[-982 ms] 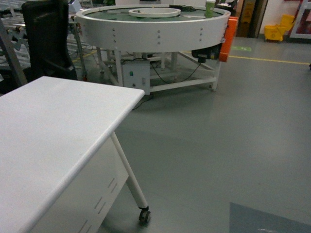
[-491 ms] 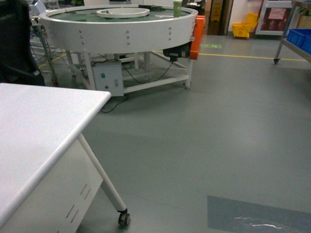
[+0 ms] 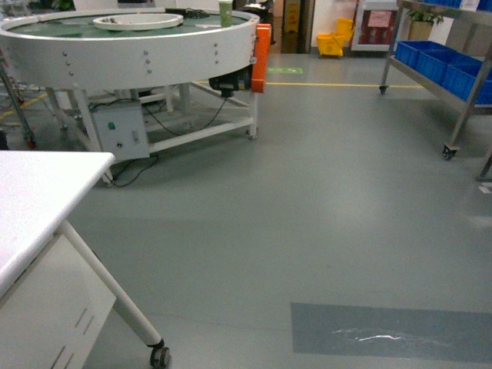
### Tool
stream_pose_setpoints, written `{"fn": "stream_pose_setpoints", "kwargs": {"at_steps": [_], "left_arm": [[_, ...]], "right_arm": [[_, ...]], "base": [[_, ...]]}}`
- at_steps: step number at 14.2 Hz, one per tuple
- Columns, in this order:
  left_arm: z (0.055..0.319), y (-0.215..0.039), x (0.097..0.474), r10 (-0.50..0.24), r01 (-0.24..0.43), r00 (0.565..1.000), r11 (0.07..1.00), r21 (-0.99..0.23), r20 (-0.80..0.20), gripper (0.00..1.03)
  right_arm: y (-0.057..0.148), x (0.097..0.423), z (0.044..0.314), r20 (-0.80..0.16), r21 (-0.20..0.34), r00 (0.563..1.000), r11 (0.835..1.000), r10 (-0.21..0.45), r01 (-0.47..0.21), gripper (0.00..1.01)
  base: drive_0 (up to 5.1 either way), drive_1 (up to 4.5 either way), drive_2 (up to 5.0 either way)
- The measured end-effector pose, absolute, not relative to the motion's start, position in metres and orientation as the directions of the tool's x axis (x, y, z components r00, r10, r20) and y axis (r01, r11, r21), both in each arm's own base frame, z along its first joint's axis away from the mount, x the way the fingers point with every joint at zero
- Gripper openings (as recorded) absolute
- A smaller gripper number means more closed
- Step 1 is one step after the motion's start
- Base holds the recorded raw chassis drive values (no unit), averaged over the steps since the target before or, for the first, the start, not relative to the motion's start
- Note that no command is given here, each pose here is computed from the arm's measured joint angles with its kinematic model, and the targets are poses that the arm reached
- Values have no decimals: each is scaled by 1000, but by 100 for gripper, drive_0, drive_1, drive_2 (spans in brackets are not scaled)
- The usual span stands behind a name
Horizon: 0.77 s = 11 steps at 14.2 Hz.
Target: Pick red block from blue box to shelf
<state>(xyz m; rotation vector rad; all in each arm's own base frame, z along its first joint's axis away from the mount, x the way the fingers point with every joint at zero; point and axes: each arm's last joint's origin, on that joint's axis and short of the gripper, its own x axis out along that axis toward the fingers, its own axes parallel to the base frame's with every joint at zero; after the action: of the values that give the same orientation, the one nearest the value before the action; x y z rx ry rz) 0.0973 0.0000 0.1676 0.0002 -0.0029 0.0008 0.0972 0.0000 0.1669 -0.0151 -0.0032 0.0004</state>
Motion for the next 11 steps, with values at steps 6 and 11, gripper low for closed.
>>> {"fn": "stream_pose_setpoints", "kwargs": {"at_steps": [6,11], "left_arm": [[168,0,97,1,-1,1000,1000,1,3,98],[168,0,97,0,0,1000,1000,0,7,98]], "right_arm": [[0,97,167,3,-15,1000,1000,0,0,28],[0,97,167,7,-15,1000,1000,0,0,28]], "base": [[-148,-148,-148],[-50,101,-202]]}}
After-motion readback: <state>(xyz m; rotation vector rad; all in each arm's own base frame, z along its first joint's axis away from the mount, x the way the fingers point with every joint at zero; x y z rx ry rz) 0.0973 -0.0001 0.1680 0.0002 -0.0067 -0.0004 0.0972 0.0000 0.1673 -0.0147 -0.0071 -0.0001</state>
